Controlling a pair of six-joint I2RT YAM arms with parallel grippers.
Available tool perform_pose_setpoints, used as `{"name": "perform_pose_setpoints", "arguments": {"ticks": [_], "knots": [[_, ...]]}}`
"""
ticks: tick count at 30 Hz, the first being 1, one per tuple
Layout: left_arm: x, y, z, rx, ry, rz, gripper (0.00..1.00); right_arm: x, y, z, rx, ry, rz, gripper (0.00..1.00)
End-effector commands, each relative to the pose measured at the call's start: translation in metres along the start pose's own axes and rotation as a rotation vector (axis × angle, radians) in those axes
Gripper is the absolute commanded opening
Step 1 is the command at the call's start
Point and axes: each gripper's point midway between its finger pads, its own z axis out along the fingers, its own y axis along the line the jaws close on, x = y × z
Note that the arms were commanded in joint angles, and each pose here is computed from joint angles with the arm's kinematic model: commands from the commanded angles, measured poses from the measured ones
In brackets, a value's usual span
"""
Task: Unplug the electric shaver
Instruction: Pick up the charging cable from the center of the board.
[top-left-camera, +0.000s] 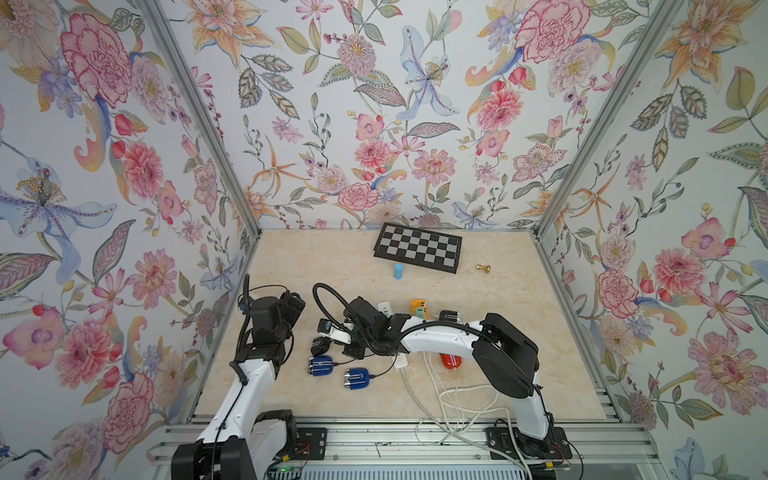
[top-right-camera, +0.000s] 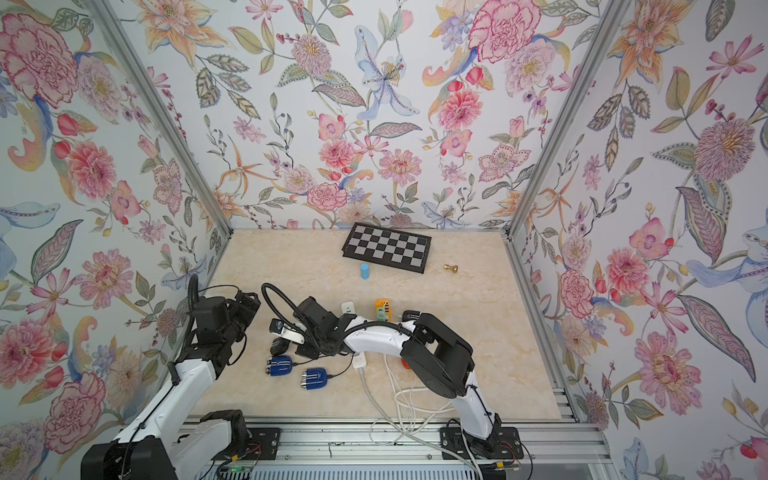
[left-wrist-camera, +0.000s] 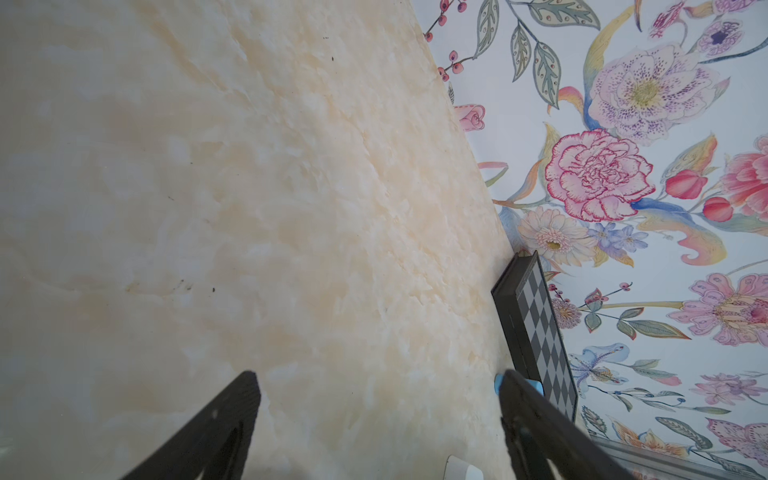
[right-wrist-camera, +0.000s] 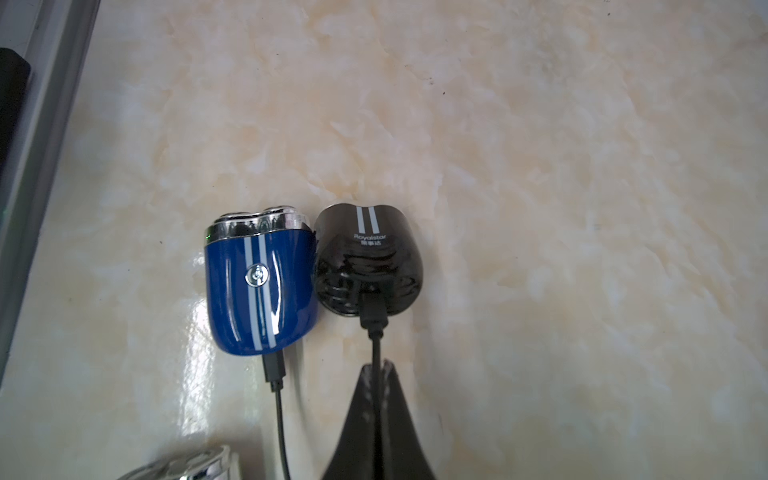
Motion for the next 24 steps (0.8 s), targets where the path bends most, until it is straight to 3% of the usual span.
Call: {"name": "perform_pose_setpoints", "arguments": {"ticks": [1, 7, 24], "knots": [[0.010, -0.010, -0.001, 0.068, 0.017, -0.068, 0.92, -0.010, -0.002, -0.009, -0.047, -0.036, 0.095, 0.00], [0.036, -0.013, -0.002, 0.137, 0.071, -0.165, 0.92, -0.014, -0.018, -0.011, -0.064, -0.061, 0.215, 0.00], [0.095, 0.003, -0.024, 0.170, 0.204, -0.452, 0.90, -0.016, -0.013, -0.003, -0.104, -0.062, 0.277, 0.00]]}}
